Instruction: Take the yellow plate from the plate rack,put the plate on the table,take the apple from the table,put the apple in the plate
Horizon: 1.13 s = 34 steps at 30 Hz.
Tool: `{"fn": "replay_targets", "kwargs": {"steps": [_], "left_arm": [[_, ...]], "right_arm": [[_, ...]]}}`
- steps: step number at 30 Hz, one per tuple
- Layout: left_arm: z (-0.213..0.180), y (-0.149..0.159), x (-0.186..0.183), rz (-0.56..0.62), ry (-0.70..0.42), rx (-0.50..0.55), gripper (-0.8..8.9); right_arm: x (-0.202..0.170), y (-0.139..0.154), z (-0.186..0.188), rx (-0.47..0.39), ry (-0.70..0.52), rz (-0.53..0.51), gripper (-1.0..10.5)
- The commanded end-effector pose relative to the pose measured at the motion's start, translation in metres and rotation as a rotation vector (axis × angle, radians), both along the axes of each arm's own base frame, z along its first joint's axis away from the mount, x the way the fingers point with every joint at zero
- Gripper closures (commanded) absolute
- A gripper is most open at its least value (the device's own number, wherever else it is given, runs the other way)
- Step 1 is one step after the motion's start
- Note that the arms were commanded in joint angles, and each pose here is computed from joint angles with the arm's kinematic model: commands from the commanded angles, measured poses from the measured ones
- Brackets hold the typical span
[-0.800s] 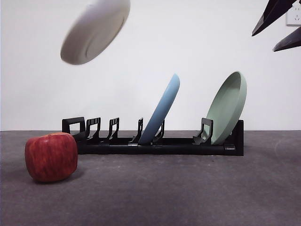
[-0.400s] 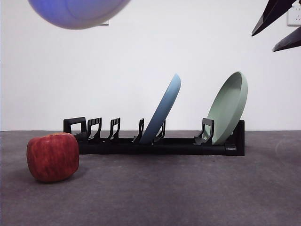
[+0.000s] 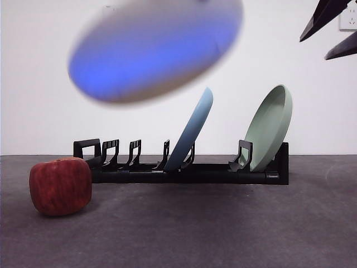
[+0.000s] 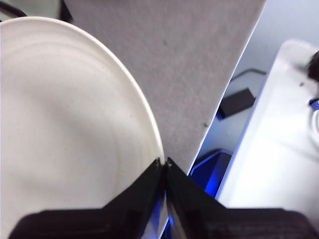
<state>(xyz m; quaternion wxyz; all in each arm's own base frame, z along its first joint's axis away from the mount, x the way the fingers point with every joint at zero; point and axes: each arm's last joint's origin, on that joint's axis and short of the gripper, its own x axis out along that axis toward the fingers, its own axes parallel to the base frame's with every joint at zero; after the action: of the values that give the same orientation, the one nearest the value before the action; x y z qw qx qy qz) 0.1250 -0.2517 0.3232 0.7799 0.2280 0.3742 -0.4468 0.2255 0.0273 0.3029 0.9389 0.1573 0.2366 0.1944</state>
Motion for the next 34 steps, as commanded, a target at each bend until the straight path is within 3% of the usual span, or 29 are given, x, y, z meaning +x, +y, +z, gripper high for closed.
{"fn": "replay_targets", "kwargs": {"steps": [1,8,16,20,27,31,34], "left_arm": [[-0.032,-0.020,0.005,0.006,0.015,0.044,8.22],[-0.101,-0.063,0.027,-0.028,-0.028,0.185,8.22],[-0.141,-0.077,0.034,-0.049,-0.009,0.275,8.02],[-0.141,-0.078,0.034,-0.048,-0.006,0.262,4.90],[-0.107,-0.066,0.039,0.062,-0.078,0.182,4.68],[-0.059,-0.042,0.041,0.145,-0.148,0.051,4.72],[-0.019,-0.011,0.045,0.221,-0.209,-0.058,4.72]], "right_arm": [[0.001,0.000,0.007,-0.007,-0.028,0.001,6.6],[0.001,0.000,0.010,-0.006,-0.037,0.001,6.6],[0.001,0.000,0.010,-0.005,-0.037,0.002,6.6],[0.001,0.001,0.010,-0.003,-0.037,0.009,6.6],[0.001,0.006,0.019,0.000,-0.062,0.035,6.5],[0.000,0.014,0.029,0.012,-0.093,0.090,6.5],[-0.003,0.026,0.037,0.002,-0.124,0.147,5.7]]}}
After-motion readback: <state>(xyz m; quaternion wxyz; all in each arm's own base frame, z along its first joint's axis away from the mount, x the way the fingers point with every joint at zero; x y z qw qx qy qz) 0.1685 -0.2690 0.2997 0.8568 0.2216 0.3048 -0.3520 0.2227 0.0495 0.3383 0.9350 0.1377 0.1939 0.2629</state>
